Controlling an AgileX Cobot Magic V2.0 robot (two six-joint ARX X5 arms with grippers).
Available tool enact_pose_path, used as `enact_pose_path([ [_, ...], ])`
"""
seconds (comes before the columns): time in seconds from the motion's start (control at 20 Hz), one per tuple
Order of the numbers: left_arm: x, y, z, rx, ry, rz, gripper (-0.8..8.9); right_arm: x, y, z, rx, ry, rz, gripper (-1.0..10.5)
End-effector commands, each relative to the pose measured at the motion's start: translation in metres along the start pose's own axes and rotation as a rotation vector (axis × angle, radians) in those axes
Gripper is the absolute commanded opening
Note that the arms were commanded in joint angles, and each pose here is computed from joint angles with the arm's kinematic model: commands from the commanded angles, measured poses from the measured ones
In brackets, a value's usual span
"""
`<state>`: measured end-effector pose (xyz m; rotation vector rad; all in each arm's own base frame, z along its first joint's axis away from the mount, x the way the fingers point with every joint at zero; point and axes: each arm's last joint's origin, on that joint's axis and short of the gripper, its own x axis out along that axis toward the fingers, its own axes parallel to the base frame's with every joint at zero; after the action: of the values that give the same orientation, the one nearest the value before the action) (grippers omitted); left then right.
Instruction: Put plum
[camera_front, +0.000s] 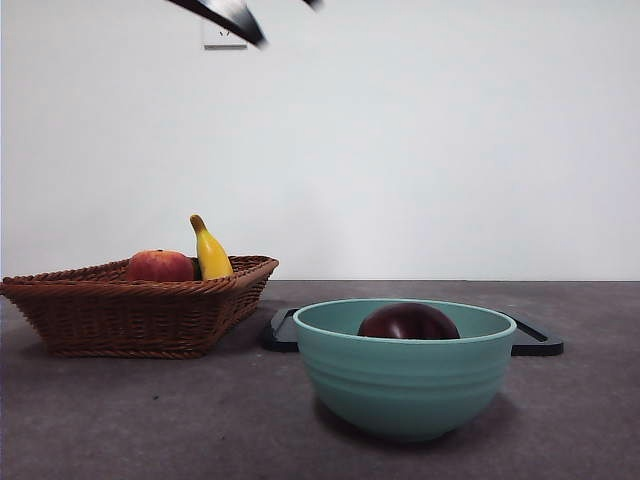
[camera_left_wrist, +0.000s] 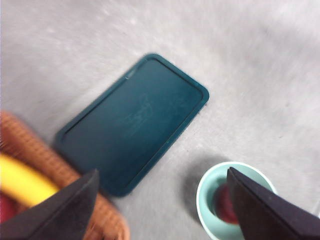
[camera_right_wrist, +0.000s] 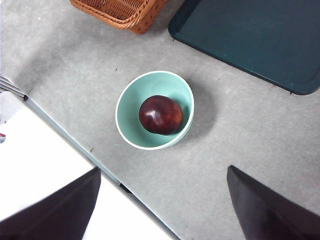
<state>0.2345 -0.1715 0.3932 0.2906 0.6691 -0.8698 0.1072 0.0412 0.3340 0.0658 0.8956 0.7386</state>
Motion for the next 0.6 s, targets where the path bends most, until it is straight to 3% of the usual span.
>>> enact_pose_path([
  [0.05,-0.027,0.006,-0.002,-0.035,-0.016,0.013,4.06,-0.004,0.002,0.005,-0.008,-0.026,-0.002,4.0],
  [0.15,-0.041,0.013,-0.012,-0.076,0.011,0.032,4.06,-0.004,0.002,0.006,-0.015,-0.037,-0.003,4.0],
  [0.3,-0.048,0.016,-0.037,-0.132,0.028,-0.043,4.06,-0.004,0.002,0.008,-0.026,-0.058,-0.004,4.0],
  [0.6,-0.039,0.001,-0.099,-0.189,0.112,-0.144,4.06,-0.002,0.001,0.009,-0.023,-0.052,-0.004,4.0],
])
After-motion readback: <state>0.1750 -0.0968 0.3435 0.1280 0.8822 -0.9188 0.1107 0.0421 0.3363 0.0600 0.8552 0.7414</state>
